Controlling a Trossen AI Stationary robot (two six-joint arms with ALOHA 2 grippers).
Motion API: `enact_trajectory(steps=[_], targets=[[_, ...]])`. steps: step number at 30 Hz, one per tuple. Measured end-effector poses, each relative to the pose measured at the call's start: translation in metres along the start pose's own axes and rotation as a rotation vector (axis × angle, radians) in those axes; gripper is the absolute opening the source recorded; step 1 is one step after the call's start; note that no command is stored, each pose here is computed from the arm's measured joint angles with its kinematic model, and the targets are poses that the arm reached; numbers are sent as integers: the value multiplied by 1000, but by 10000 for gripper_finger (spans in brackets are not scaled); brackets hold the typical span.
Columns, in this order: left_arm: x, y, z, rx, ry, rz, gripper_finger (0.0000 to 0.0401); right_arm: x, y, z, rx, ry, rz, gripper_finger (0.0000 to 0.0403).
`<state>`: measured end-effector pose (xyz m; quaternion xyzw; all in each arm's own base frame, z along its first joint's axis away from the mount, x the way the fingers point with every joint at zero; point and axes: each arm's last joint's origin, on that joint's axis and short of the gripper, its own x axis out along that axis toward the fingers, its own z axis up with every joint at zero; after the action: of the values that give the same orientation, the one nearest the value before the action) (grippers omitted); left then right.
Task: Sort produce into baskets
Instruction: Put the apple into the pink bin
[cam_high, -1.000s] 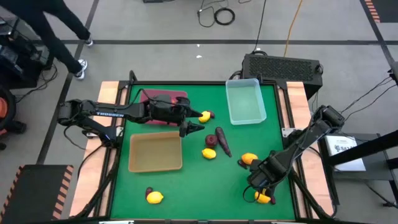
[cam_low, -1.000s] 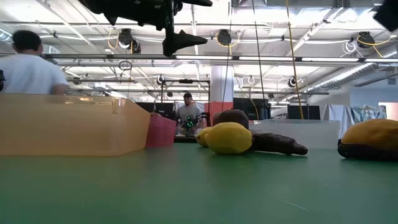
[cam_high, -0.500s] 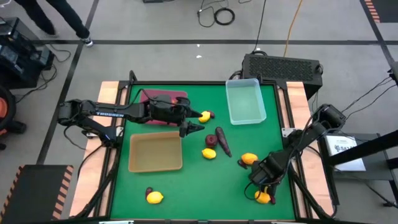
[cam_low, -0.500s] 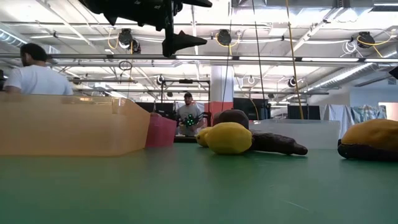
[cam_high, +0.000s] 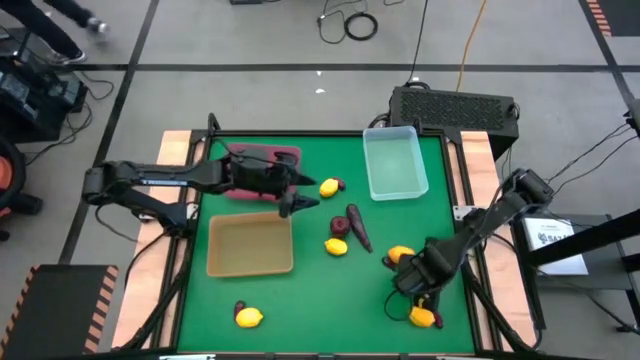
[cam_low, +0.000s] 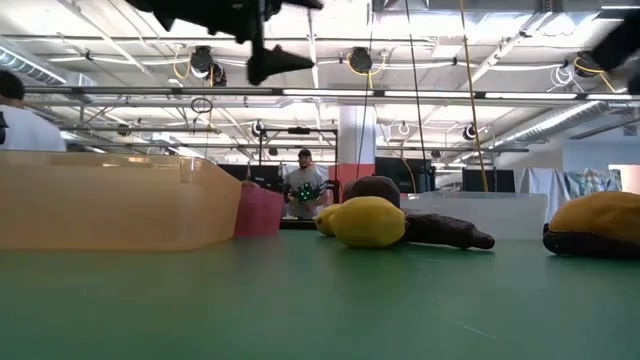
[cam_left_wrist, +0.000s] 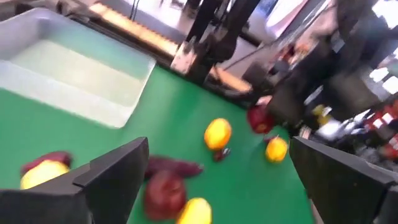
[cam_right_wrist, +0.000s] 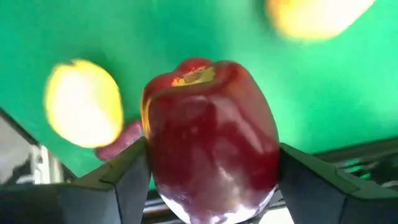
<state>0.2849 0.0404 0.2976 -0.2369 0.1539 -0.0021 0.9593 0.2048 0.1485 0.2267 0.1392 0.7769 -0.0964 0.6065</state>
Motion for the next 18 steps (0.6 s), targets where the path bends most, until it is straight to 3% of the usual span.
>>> enact_trajectory(steps=[5, 10, 14, 18], targets=[[-25, 1, -1, 73, 46, 128, 395, -51, -12, 28, -4, -205, -1, 283], [-44, 9, -9, 108, 140, 326, 395, -89, -39, 79, 44, -540, 48, 283], [-55, 21, -21, 99, 254, 553, 395, -115, -67, 129, 68, -867, 161, 283], [-66, 33, -31, 80, 335, 798, 395, -134, -94, 181, 65, -1193, 198, 283]])
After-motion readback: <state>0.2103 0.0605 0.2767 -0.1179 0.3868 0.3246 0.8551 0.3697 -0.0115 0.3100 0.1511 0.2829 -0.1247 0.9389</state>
